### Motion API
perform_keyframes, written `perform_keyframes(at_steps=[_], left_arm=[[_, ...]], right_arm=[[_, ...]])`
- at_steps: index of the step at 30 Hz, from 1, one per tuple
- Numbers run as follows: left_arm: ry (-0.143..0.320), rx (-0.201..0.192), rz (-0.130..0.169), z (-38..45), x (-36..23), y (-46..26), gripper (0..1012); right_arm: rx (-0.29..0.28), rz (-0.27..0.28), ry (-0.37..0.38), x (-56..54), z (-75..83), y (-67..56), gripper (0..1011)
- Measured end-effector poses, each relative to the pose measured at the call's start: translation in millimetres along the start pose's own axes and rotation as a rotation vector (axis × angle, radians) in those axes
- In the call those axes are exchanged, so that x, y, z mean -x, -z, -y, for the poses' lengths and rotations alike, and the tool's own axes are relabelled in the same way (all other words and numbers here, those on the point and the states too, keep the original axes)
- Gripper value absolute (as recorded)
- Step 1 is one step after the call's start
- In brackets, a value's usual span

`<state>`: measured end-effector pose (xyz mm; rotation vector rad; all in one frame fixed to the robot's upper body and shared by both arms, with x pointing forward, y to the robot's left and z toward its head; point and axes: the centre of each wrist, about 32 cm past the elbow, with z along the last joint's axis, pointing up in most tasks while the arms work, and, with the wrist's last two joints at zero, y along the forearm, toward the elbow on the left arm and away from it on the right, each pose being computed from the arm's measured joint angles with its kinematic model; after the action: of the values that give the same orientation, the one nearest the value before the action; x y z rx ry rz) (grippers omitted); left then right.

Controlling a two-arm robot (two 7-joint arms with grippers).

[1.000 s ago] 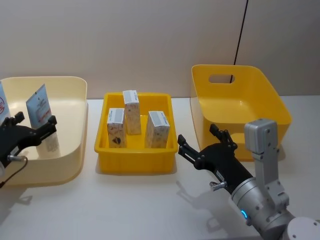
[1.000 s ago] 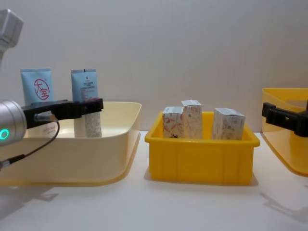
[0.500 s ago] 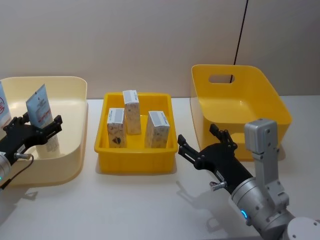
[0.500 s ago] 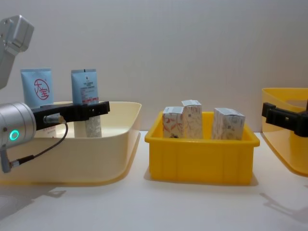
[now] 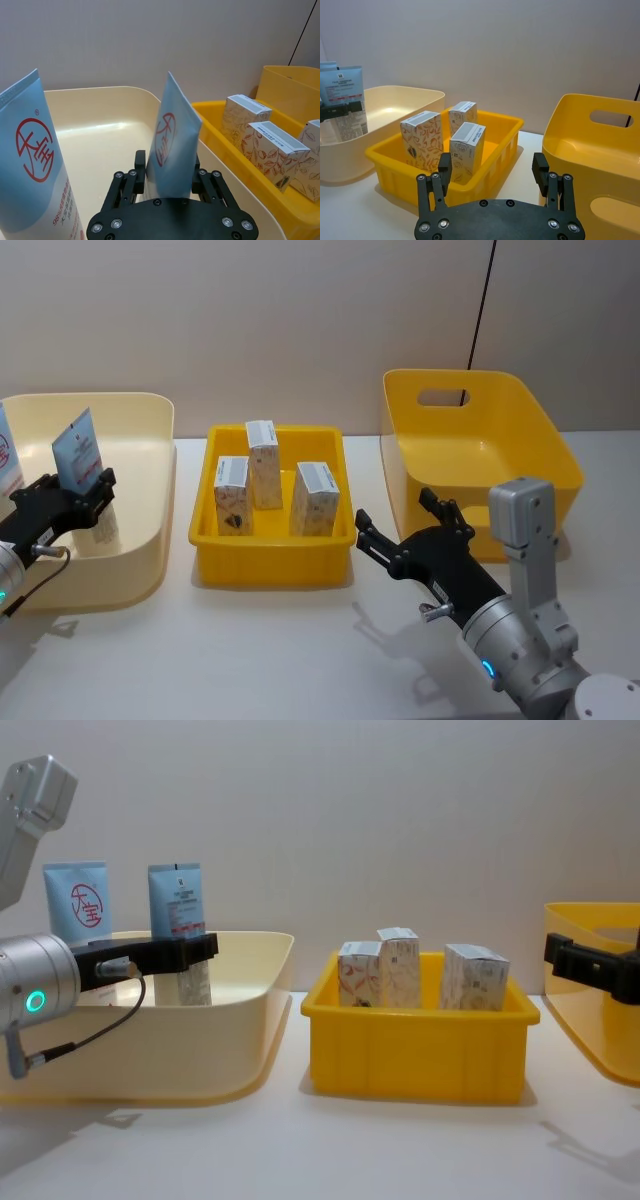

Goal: Bimanual collaborative sorting of washing and personal care products

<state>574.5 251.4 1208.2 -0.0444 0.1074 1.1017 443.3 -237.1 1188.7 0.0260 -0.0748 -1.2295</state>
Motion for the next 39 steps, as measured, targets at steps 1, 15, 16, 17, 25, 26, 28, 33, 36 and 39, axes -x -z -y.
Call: perform_keyframes(at_steps=[1,15,16,17,25,26,28,33,36,39], left_arm=[[0.000,0.000,0.000,0.2,0.0,0.0,522],[0.005,0.000,0.000,1.1,0.0,0.0,312],[0.007,0.001,-0.001,1.1,-0.1,0.0,310],[0.009,0.002,-0.001,1.0,-0.2,-0.1,303],[0.069,0.053,-0.016,-0.8,-3.5,-4.2,278],[0.079,0.061,-0.018,-1.1,-3.9,-5.1,278],[0.103,0.086,-0.019,-2.1,-5.1,-9.3,278],[0.158,0.140,-0.021,-4.6,-7.6,-19.9,278],[0.197,0.176,-0.023,-6.8,-9.2,-27.0,278],[0.236,0.209,-0.026,-9.3,-10.8,-34.1,278]], right_arm=[[0.000,0.000,0.000,0.0,0.0,0.0,1001],[0.000,0.000,0.000,0.0,0.0,0.0,1001],[0.000,0.000,0.000,0.0,0.0,0.0,1001],[0.000,0.000,0.000,0.0,0.0,0.0,1001],[0.000,0.000,0.000,0.0,0.0,0.0,1001],[0.000,0.000,0.000,0.0,0.0,0.0,1001],[0.000,0.000,0.000,0.0,0.0,0.0,1001],[0.000,0.000,0.000,0.0,0.0,0.0,1001],[0.000,0.000,0.000,0.0,0.0,0.0,1001],[0.000,0.000,0.000,0.0,0.0,0.0,1001]])
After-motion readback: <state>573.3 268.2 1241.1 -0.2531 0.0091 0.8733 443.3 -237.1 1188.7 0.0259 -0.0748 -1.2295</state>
